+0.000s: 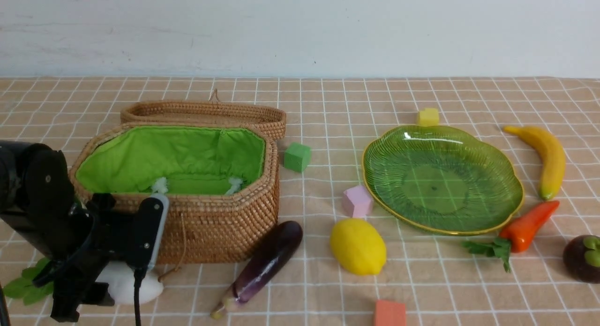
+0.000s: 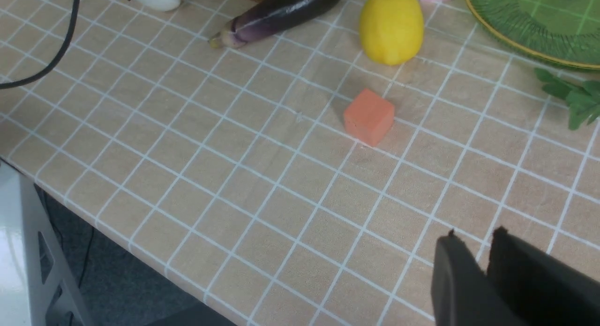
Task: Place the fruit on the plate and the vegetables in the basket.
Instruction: Take a daikon with your left arm and place it on the basket on the left.
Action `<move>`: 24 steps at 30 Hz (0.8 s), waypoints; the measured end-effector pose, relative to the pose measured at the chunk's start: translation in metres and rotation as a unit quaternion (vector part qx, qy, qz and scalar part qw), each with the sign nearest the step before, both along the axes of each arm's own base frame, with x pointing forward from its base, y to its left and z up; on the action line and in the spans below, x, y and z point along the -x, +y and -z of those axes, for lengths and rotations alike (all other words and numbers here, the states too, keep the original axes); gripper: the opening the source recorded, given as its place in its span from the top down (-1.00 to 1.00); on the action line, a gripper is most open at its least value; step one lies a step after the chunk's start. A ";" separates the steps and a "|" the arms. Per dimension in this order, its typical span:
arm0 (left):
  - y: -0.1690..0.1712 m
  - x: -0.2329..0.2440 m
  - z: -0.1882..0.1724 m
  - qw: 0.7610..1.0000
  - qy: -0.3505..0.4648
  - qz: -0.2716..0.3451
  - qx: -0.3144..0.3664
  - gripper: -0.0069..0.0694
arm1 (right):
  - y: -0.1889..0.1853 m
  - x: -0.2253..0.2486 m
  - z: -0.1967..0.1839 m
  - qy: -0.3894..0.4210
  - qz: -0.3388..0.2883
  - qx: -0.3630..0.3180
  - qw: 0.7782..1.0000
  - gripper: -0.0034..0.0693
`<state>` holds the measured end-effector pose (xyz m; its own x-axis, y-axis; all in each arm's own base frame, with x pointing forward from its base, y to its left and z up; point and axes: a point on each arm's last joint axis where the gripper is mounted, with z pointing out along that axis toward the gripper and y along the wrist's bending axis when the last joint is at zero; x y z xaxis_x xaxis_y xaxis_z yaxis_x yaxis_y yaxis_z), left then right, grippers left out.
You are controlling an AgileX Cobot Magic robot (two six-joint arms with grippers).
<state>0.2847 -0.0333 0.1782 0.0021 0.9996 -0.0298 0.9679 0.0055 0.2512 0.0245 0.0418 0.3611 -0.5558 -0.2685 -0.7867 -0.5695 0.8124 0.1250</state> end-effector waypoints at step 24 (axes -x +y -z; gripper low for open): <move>-0.001 0.018 -0.009 0.994 0.075 -0.075 0.027 -0.43 | 0.000 0.000 0.000 -0.001 0.000 0.000 1.000 0.52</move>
